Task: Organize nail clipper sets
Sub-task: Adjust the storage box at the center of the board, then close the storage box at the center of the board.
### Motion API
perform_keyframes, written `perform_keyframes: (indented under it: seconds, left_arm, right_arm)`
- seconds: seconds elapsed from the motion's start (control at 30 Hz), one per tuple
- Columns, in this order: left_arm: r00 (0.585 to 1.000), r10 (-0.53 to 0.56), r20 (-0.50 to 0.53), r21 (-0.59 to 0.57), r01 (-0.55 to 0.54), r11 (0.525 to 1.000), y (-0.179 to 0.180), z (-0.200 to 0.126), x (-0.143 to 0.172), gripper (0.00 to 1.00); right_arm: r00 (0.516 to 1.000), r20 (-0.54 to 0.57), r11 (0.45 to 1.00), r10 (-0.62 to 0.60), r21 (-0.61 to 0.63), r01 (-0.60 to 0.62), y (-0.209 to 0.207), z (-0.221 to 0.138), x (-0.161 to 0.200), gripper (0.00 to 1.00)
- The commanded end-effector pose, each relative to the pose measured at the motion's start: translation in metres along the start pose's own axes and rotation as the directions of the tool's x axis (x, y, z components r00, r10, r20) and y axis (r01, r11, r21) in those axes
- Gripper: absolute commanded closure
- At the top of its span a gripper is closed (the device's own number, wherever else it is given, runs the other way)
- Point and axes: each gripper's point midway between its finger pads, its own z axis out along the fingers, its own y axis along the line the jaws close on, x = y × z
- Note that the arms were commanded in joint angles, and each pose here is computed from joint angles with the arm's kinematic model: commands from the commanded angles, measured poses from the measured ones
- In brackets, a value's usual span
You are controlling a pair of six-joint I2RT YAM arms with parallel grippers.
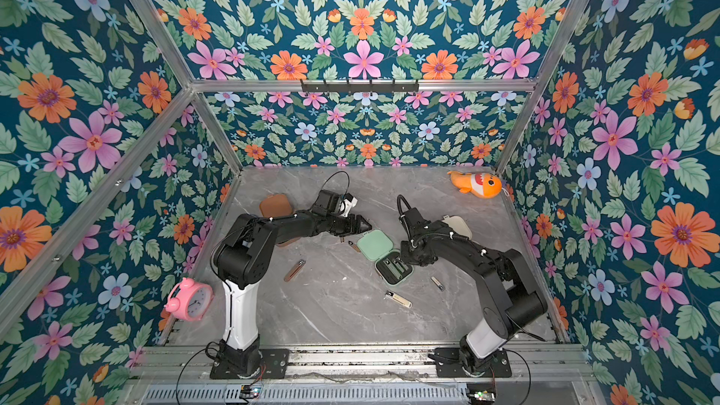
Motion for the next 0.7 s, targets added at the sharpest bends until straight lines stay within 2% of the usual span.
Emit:
perform_keyframes:
  seconds: [0.0,0.2,0.33,0.67]
  left_arm:
    - [0.999,-0.009,-0.053,-0.004,0.009,1.0,0.007,0.004,0.014,0.25]
    - [0.996,0.009,-0.086,0.029,-0.006,1.0,0.008,0.003,0.022,0.25]
    - [0.994,0.011,-0.109,0.044,-0.006,0.999,0.009,0.004,0.029,0.25]
    - [0.989,0.014,-0.144,0.086,-0.001,0.996,0.013,0.013,0.037,0.25]
  right_arm:
    - [0.999,-0.026,1.0,0.027,-0.006,-0.028,-0.003,-0.013,0.012,0.63]
    - [0.99,-0.059,0.991,0.131,-0.024,-0.132,-0.017,-0.026,0.05,0.63]
    - [0.98,-0.093,0.984,0.175,-0.027,-0.178,-0.024,-0.021,0.071,0.67]
    - [0.97,-0.155,0.979,0.187,-0.052,-0.197,-0.016,0.018,0.077,0.74]
